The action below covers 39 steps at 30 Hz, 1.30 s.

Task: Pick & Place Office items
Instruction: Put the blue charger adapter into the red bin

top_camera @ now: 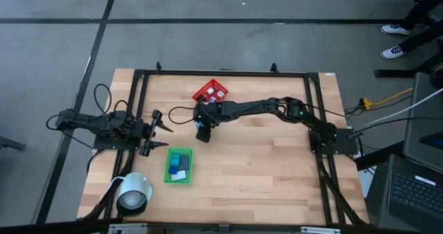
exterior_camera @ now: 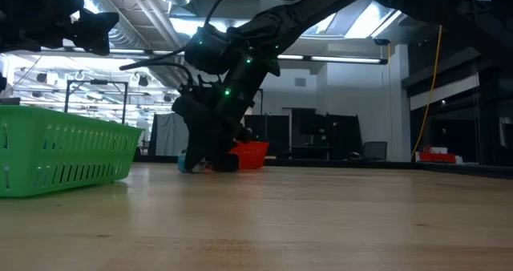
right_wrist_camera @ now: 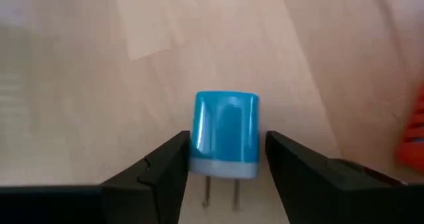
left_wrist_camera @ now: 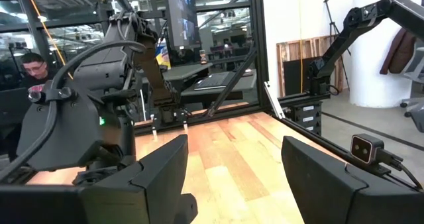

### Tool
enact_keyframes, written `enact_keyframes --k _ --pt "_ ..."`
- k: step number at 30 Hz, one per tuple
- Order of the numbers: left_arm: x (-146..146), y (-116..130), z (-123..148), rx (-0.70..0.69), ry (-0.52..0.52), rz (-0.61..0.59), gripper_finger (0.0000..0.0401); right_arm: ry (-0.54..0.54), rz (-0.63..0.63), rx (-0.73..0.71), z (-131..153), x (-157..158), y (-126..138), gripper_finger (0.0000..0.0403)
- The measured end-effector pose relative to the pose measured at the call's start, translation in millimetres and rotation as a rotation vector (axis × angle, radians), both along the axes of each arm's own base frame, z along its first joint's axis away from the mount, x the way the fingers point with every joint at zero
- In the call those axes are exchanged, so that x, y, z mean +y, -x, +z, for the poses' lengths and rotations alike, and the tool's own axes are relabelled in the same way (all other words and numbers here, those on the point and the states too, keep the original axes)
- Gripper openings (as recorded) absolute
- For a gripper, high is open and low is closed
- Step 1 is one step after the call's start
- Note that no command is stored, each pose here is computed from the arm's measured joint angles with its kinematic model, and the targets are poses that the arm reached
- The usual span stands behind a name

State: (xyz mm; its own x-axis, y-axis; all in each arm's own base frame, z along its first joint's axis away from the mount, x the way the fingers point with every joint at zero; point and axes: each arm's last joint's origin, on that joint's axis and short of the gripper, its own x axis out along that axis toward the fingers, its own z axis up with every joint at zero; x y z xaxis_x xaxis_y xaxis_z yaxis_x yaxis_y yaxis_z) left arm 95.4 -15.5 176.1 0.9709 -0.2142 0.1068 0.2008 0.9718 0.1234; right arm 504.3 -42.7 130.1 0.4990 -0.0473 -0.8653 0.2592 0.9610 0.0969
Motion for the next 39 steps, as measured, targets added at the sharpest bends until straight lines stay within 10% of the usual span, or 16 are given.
enact_keyframes --k 15,25,32,39 --pt "0.0 0.1 0.2 -0.001 -0.001 0.0 0.0239 -0.08 0.066 -0.059 4.5 8.9 -5.5 0.0134" --pt "0.0 0.0 0.1 -0.001 0.0 0.0 0.0239 -0.013 0.145 -0.26 73.7 22.1 -30.0 0.0134" --pt "0.0 0.0 0.0 0.0 -0.001 0.0 0.0239 0.263 -0.026 -0.151 103.7 -6.3 -21.4 0.0134" --pt "0.0 0.0 0.1 -0.001 0.0 0.001 0.0239 0.273 -0.225 -0.069 99.4 -55.8 -8.5 0.0134"
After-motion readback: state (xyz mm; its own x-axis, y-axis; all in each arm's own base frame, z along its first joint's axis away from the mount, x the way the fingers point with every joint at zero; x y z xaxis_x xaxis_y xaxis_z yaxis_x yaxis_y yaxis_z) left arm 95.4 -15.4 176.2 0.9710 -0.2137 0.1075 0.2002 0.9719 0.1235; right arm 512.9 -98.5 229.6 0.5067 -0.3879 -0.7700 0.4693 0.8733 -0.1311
